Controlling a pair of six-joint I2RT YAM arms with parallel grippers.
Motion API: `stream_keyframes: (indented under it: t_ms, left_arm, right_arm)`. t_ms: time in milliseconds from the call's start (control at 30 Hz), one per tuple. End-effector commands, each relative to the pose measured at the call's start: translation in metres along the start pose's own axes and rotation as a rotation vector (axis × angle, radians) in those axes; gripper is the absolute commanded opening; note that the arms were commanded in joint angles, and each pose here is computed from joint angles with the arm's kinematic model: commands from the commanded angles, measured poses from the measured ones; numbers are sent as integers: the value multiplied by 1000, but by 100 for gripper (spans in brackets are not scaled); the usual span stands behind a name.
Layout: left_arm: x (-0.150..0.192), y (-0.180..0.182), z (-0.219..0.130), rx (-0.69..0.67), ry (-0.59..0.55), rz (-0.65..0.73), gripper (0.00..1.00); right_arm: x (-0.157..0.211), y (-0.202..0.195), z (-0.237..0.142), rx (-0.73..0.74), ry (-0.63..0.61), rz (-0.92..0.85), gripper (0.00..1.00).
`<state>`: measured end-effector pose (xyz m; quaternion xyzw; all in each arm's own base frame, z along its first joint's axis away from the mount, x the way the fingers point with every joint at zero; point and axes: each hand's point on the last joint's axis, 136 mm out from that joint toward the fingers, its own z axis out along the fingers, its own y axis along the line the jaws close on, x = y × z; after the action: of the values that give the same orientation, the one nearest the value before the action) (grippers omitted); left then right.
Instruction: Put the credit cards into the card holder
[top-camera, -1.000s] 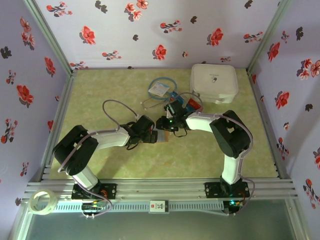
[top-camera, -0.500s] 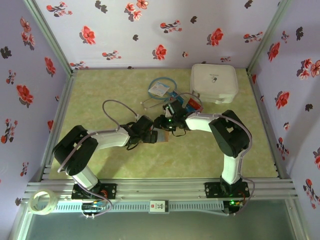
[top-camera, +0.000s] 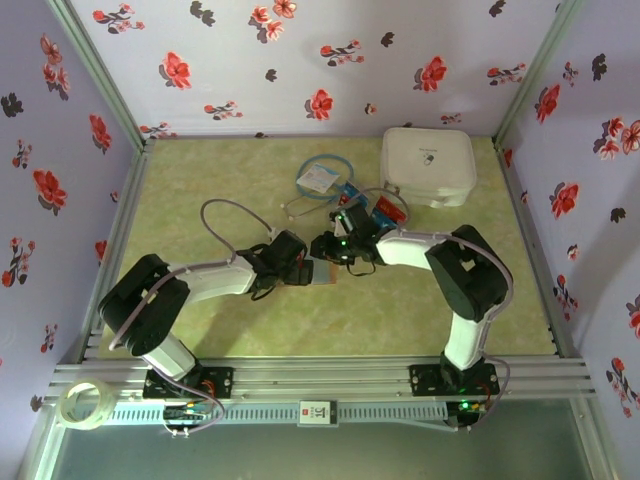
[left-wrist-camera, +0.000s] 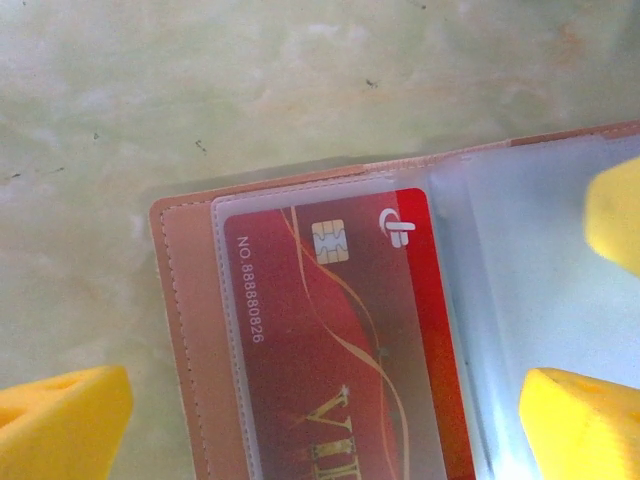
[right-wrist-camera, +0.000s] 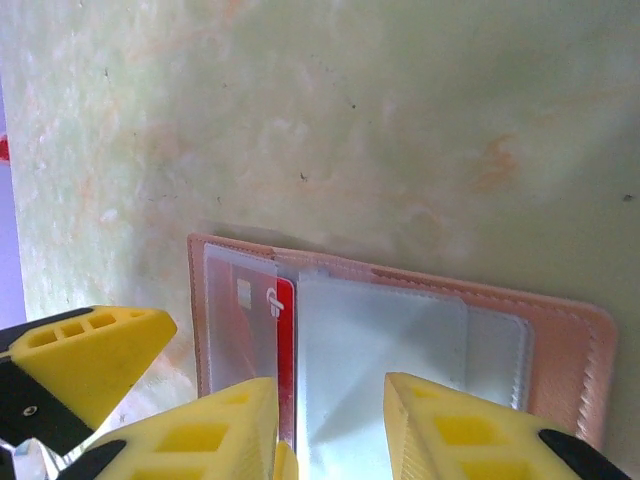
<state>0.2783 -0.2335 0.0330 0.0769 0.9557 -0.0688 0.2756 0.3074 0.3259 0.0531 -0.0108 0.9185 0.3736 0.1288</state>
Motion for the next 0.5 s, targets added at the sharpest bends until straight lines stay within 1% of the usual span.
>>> stream_keyframes:
  t_ms: [0,67,133,200,367,467]
  left_arm:
    - [1,6,-7,-20,-8,24,100]
    - [-2,3,-10,-6,-19,24,100]
    - [-5,1,-14,2,-29,28,100]
    - [-7,0,-18,6,-35,29,100]
    - [-9,0,-21,6,-36,38,100]
    - [-7,1,-20,4,-32,38,100]
  right_arm:
    - [-5,-6,-15,40,-52,8,34]
    - [-3,-10,-19,62,-61,8,34]
    - [-2,-12,-22,76,-65,1,31]
    - [-1,-14,-21,90,-52,-13,24]
    - [2,-17,-13,108,-11,-44,1]
    - [2,-18,-8,105,9,-49,0]
